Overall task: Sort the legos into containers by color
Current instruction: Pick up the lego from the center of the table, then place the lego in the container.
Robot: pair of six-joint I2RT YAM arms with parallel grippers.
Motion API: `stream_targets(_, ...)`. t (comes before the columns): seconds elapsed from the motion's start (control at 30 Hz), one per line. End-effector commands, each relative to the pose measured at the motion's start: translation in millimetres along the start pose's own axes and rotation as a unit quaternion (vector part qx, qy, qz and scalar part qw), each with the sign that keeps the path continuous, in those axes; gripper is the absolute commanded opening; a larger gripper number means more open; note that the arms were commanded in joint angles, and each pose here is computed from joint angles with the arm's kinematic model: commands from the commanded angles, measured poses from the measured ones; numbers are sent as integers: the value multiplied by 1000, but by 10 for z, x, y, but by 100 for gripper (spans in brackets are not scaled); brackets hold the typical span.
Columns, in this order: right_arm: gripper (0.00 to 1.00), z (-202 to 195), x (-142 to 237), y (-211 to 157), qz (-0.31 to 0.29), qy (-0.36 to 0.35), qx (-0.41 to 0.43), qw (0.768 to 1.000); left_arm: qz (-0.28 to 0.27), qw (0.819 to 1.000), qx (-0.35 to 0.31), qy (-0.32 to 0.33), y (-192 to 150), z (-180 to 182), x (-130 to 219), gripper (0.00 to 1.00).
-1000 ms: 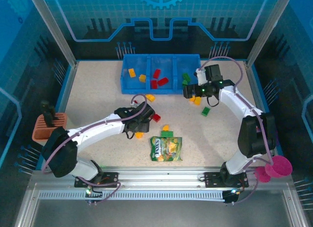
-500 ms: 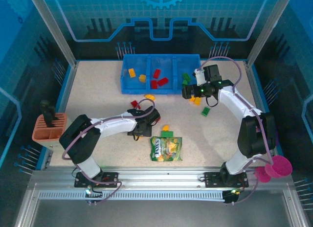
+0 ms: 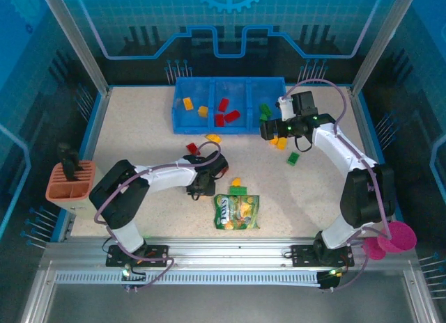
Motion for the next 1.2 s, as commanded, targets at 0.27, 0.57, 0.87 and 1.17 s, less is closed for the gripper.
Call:
stream_targets(0.27, 100, 148, 20, -88, 4, 21, 5, 1000, -148, 984, -39, -86, 1195, -256, 1335, 30)
stream_targets(0.57, 100, 203, 4, -464, 70, -26, -18, 997, -255, 965, -22, -64, 2373, -196, 1339, 30)
stream_targets(0.87, 99, -192, 171, -826, 112, -105, -106, 982, -242, 966, 39, -80, 3239, -100, 863, 31)
stream_targets(1.17, 96, -408, 99, -1016, 144, -108, -170, 969, -209, 972, 31, -103, 3484, -370, 394, 34)
Point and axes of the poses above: each hand's point on the last joint's axis, 136 mm out from that joint toward the fingers, its own x axis back along the fingers, its own z axis along the line the jaws close on, y = z × x, the point moved 4 cm from there along x, back along the fingers, and after that the axes turned 14 degrees about x, right-handed, at the moved point
